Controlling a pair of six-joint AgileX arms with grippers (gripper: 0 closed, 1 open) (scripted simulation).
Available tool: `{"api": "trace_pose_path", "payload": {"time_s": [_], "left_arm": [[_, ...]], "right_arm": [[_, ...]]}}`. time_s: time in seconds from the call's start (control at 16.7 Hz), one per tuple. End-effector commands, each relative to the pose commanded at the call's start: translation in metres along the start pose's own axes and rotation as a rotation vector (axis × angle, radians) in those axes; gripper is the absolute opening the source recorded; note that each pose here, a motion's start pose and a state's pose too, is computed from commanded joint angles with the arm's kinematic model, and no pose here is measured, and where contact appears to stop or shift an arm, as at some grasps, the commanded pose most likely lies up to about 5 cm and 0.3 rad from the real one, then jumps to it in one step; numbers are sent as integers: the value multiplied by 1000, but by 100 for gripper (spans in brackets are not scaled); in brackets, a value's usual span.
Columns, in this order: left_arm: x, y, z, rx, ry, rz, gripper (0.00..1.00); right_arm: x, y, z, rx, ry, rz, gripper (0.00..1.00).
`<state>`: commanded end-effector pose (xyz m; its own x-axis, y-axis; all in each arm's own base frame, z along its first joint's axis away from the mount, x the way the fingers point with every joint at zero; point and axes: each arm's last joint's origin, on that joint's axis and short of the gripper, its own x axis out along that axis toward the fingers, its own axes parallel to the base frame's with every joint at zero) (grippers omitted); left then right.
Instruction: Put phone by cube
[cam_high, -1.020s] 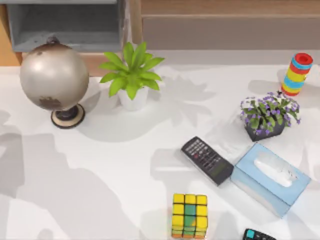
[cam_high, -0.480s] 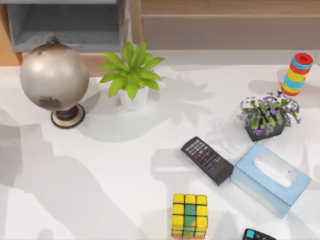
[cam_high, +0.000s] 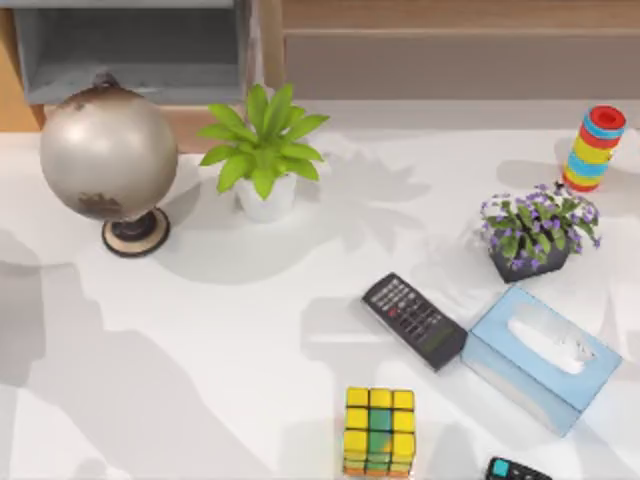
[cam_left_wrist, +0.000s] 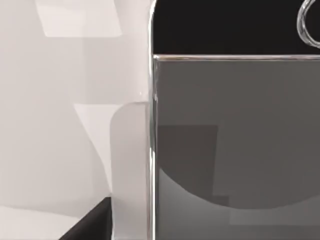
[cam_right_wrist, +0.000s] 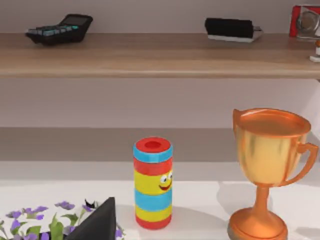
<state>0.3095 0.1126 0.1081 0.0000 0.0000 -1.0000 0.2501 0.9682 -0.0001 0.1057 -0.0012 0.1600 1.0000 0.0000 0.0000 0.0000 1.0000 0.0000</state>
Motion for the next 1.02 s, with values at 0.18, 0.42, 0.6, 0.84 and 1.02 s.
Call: {"api": "trace_pose_path", "payload": {"time_s": [0.18, 0.42, 0.6, 0.84, 1.02], "left_arm": [[0, 0, 0, 0, 0, 0, 85], [0, 0, 0, 0, 0, 0, 55], [0, 0, 0, 0, 0, 0, 32], [0, 0, 0, 0, 0, 0, 2], [0, 0, 0, 0, 0, 0, 0]], "right_arm": [[0, 0, 0, 0, 0, 0, 100], [0, 0, 0, 0, 0, 0, 100], [0, 0, 0, 0, 0, 0, 100], [0, 0, 0, 0, 0, 0, 100], [0, 0, 0, 0, 0, 0, 100]]}}
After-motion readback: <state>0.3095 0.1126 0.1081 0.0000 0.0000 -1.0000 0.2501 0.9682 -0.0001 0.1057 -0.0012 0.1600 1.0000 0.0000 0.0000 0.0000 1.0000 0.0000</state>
